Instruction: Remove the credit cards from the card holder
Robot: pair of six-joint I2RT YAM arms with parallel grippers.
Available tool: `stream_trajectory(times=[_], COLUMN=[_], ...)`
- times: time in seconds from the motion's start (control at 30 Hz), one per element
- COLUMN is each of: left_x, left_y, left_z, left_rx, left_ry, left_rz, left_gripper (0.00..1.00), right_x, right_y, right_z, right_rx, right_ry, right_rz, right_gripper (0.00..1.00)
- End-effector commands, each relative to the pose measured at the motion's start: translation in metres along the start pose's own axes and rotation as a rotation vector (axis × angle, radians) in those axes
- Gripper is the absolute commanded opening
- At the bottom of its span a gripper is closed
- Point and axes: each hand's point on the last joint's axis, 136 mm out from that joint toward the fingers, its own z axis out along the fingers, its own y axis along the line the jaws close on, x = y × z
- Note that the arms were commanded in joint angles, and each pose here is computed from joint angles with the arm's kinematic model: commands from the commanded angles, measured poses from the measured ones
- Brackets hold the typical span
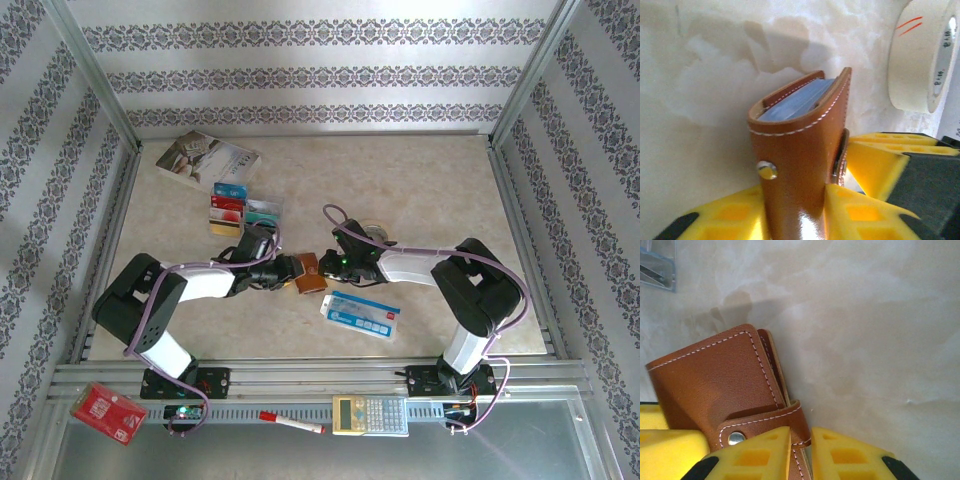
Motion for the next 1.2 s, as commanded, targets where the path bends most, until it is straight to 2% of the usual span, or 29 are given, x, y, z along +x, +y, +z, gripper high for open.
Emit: stream_trajectory(times=[0.0, 0.17, 0.3, 0.67, 0.93, 1.17], left_x=[-0.005, -0.010, -0.014, -0.016, -0.016, -0.017], left_y=[-0.035, -0.047, -0.053, -0.066, -0.081, -0.082], left_z=[-0.011, -0.025, -0.029, -0.032, -0.038, -0.039], left_rx=[0.097, 0.101, 0.095, 0.127, 0.194, 0.194], left_ry=[-0.024, -0.058, -0.072, -0.076, -0.081, -0.091], left_rz=[0.113, 0.180, 0.214, 0.260, 0.281, 0.299], left_gripper=[0.23, 0.10, 0.07, 0.04, 0.04, 0.04], right_x=[-0.004, -0.026, -0.026, -0.030, -0.024, -0.021], right_y=[-0.004, 0.009, 0.027, 0.053, 0.057, 0.058], right_z=[-0.012, -0.050, -0.060, -0.036, -0.026, -0.027], right_rx=[-0.008, -0.055, -0.104, -0.125, -0.122, -0.129], right_ry=[-0.037, -0.160, -0.167, -0.114, -0.079, -0.071], right_rz=[-0.015, -0.128, -0.195, -0.157, -0.160, -0.172], right_gripper=[0.22, 0.30, 0.38, 0.39, 0.41, 0.45])
